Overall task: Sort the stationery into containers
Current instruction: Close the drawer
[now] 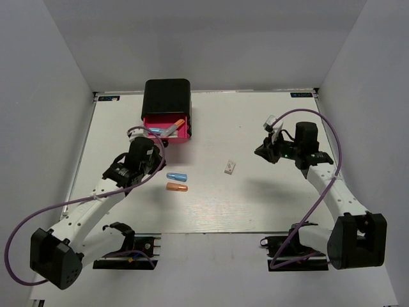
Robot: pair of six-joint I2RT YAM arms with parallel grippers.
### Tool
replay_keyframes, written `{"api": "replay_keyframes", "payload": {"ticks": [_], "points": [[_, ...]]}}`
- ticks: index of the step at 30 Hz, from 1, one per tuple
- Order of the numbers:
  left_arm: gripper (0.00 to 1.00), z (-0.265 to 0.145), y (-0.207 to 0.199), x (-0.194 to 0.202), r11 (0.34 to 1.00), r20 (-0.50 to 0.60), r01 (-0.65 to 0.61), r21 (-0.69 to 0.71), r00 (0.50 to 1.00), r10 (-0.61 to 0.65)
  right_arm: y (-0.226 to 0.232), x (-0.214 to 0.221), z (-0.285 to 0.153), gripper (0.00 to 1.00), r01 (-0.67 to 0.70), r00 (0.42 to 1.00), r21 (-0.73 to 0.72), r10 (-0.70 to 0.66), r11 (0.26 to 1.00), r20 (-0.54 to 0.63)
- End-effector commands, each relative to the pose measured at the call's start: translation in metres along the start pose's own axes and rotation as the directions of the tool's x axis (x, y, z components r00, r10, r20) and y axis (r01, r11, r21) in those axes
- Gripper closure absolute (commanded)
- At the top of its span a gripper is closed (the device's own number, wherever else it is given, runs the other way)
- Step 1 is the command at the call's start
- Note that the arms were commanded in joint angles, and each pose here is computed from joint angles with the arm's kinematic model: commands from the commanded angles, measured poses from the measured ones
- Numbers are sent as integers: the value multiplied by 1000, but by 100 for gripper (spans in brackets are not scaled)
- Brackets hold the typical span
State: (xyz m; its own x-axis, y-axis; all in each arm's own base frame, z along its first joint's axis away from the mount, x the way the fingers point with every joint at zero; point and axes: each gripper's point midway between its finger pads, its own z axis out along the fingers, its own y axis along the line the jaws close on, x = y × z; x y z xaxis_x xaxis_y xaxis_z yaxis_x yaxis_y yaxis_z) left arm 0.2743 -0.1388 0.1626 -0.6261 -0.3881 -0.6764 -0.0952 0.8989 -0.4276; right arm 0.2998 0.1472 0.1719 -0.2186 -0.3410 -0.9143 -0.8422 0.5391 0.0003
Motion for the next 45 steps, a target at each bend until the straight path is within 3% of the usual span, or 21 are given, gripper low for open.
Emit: {"api": "replay_keyframes", "payload": {"ticks": [1, 5, 8, 21, 36, 45], "points": [[100, 5, 14, -13, 969, 86, 221, -111, 974, -212, -1, -14, 1, 82, 18, 999, -15, -17, 1000, 38], [100, 27, 29, -8, 890, 124, 412, -197, 911, -394, -4, -19, -1, 82, 23, 999, 0, -23, 1000, 49], [100, 42, 38, -1, 843, 120, 475, -254, 880, -460, -4, -20, -3, 80, 32, 998, 12, -32, 999, 49], [99, 68, 39, -57, 734, 260, 656, -178, 751, -607, 2, -15, -6, 80, 31, 998, 13, -32, 999, 51], [96, 100, 16, -108, 713, 246, 698, -69, 704, -666, 4, -9, -6, 79, 20, 999, 8, -20, 1000, 40], [85, 121, 4, -123, 702, 221, 712, 4, 684, -695, 2, -7, -4, 79, 19, 999, 10, -19, 1000, 32]]}}
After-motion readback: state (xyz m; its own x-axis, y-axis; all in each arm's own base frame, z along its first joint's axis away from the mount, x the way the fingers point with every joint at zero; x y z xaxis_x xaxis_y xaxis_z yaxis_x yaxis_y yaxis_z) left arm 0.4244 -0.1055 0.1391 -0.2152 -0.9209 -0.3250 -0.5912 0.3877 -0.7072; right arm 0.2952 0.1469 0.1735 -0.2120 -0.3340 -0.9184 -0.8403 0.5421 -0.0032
